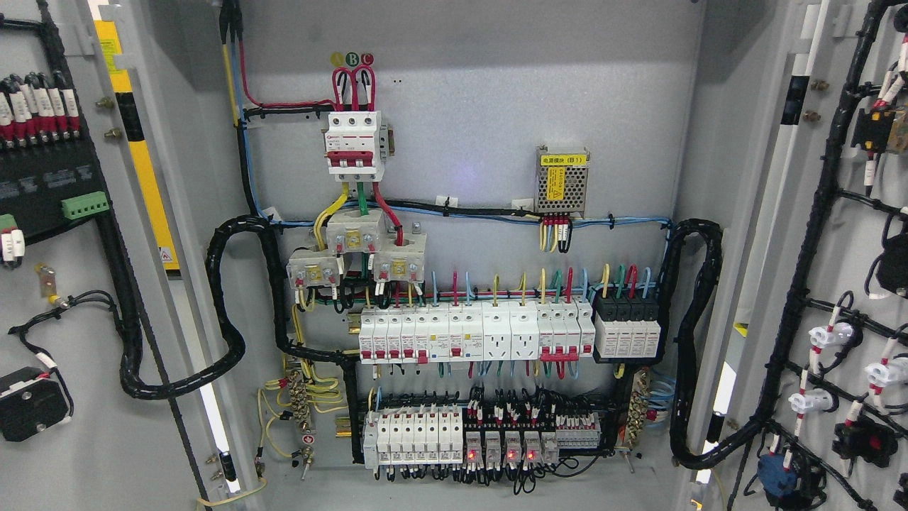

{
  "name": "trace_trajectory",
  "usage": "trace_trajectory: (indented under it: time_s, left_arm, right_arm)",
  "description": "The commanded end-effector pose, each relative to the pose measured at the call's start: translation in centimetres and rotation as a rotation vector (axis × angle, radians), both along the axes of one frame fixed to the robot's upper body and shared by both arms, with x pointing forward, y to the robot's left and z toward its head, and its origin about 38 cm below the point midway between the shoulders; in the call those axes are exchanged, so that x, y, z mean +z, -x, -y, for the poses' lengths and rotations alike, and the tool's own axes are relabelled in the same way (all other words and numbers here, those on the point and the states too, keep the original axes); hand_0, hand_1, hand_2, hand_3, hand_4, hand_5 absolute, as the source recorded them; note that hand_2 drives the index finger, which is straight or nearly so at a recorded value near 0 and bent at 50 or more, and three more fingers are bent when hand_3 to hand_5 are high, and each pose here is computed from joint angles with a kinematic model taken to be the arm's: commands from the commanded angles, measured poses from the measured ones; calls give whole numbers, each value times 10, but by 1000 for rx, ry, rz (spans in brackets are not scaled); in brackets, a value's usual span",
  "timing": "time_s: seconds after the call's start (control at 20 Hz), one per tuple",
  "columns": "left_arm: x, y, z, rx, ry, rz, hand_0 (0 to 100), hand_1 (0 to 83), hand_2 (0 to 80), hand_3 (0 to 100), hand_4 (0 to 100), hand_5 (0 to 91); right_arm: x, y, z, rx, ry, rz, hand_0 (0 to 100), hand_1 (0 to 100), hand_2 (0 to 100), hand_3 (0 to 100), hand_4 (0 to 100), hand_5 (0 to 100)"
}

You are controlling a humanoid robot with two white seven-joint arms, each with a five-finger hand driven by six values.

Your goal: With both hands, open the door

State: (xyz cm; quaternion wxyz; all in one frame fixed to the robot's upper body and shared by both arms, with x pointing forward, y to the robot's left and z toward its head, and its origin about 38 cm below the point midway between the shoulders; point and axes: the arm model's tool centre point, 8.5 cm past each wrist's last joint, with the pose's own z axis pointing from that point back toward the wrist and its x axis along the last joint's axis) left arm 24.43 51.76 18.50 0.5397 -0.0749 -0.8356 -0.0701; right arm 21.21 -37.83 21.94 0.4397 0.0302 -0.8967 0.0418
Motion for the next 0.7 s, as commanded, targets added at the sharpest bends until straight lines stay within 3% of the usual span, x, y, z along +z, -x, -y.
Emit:
trace_trajectory:
  time_s: [0.0,0.4,0.65]
  left_arm:
    - [2,0,-30,53,-27,-44,0,0,0,0,0,0]
    - [4,-2,-33,57,-21,-35,0,0,0,0,0,0]
    - [11,-6,-22,14,22,-29,0,0,0,0,0,0]
  right_arm:
    - [4,2,7,-17,18,3,201,123,0,0,0,0]
    - [2,4,7,-19,16,-6,201,122,0,0,0,0]
    - [1,4,5,-14,11,-5,201,122,0,0,0,0]
